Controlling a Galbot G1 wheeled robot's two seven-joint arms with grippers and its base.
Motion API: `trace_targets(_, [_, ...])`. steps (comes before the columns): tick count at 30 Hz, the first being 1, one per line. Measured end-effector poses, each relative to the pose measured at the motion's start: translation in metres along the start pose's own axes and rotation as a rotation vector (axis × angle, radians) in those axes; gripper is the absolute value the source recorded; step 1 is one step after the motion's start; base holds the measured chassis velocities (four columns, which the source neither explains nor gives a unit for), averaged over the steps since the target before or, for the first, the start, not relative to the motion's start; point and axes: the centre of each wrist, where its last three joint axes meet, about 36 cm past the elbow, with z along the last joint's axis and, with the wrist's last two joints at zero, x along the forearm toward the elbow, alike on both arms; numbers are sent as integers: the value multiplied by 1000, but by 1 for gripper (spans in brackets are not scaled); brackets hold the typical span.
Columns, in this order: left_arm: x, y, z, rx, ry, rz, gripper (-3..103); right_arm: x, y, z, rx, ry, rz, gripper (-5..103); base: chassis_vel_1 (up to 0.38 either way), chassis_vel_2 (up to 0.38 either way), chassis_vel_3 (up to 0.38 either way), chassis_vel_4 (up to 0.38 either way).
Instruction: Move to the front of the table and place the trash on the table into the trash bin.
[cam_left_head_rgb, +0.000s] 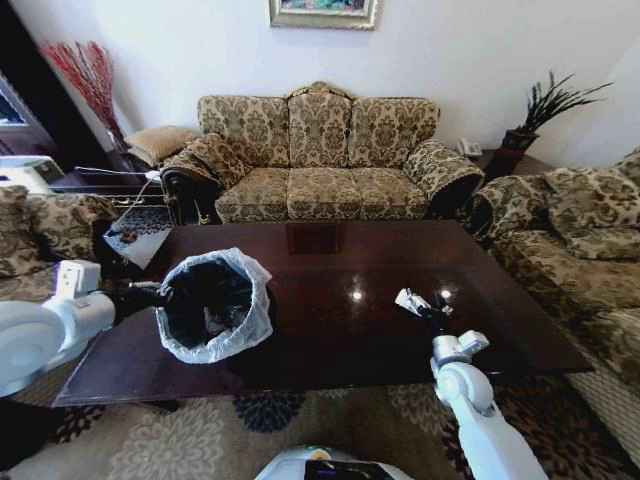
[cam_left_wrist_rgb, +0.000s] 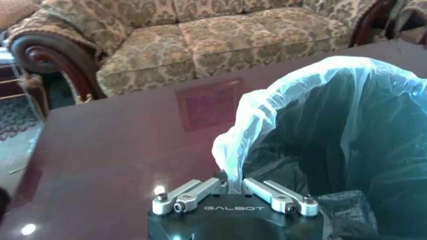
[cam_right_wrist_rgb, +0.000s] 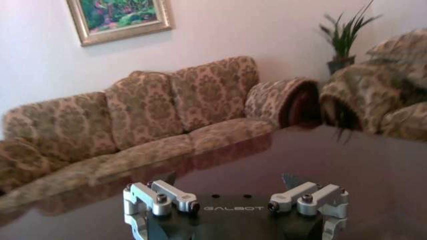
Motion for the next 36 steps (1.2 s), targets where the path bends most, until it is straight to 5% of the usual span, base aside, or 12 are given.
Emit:
trace_targets(6, [4, -2, 2, 4, -5, 2, 0, -22, -29, 11, 122, -15, -160, 100, -182, -185, 146, 143])
trace_targets(8, [5, -3, 4, 5, -7, 1, 0, -32, -44, 5, 198, -28, -321, 100, -17, -35, 25, 48])
trace_targets(9, [5, -3, 4, 5, -7, 1, 0, -32, -44, 5, 198, -28, -321, 100, 0, 0, 0, 0])
trace_targets(12, [5, -2, 8, 7, -6, -6, 0, -47, -60, -11, 260, 34, -593, 100, 0, 0, 0, 0])
trace_targets(17, [6, 0, 10, 13, -12, -7, 0, -77, -86, -25, 331, 144, -788, 100, 33, 48, -13, -29])
trace_targets(25, [9, 4, 19, 25, -15, -14, 0, -106, -110, -21, 384, 242, -823, 100, 0, 0, 0, 0])
trace_targets(31, [8, 3, 18, 19, -15, -9, 0, -114, -93, -1, 366, 268, -796, 102, 0, 0, 0, 0])
trace_targets(36, [7, 1, 16, 13, -15, -2, 0, -118, -81, 5, 384, 285, -762, 87, 0, 0, 0, 0])
